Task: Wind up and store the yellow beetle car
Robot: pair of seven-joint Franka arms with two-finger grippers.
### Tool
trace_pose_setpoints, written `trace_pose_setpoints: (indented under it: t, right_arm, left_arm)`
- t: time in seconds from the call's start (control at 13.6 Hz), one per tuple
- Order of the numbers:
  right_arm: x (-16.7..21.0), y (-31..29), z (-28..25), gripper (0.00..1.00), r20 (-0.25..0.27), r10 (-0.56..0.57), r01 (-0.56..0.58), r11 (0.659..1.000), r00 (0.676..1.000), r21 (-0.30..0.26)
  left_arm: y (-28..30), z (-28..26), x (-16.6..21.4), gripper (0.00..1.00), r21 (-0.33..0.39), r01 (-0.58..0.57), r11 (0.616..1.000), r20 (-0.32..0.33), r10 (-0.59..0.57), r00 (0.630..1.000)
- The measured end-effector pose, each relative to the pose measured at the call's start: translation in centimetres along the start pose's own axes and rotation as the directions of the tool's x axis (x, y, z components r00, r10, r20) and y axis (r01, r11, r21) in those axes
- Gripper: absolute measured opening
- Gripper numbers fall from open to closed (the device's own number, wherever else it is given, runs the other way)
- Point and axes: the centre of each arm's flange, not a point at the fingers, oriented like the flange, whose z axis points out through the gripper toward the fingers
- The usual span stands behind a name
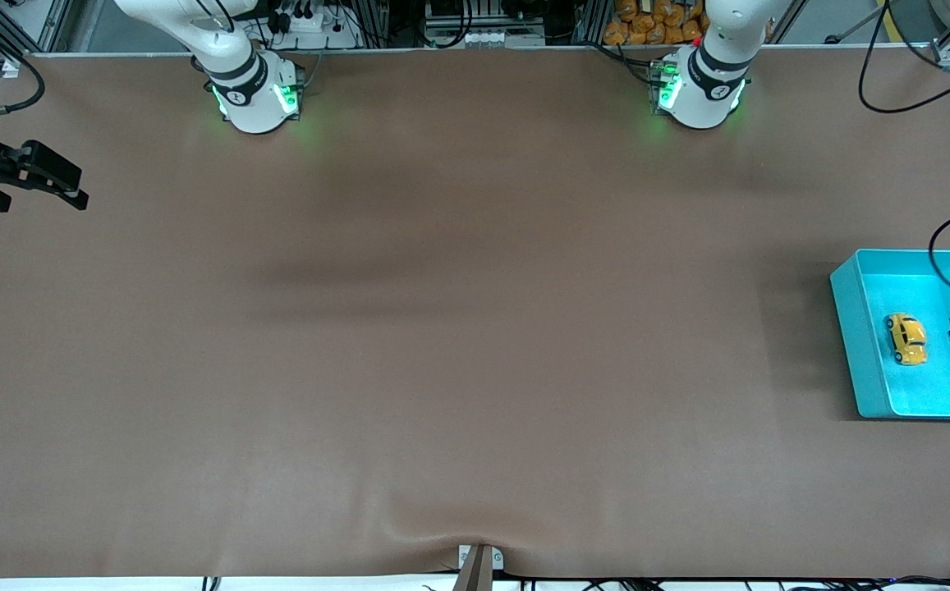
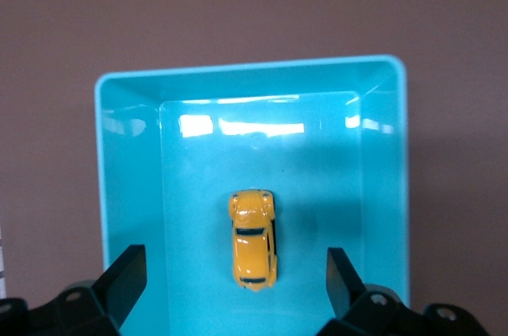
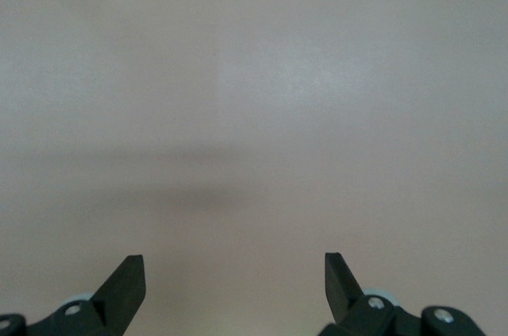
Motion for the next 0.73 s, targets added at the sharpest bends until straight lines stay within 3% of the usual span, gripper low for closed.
trace_pose_setpoints:
  t: [0.29,0.73]
  right_arm:
    - [0.0,0.0,0.0,1.0,0.0,0.001,-0.001,1.0,1.0,0.0]
    - [0.0,0.1,0.0,1.0,0.0,0.001,-0.001,1.0,1.0,0.0]
  left_arm:
    - [6.8,-7.9,1.3,1.0,-0.057,0.011,0.998,0.034,-0.009,0.999]
    - [21.4,-17.6,1.7,1.0,-0.031,0.052,0.998,0.106,-0.048,0.993]
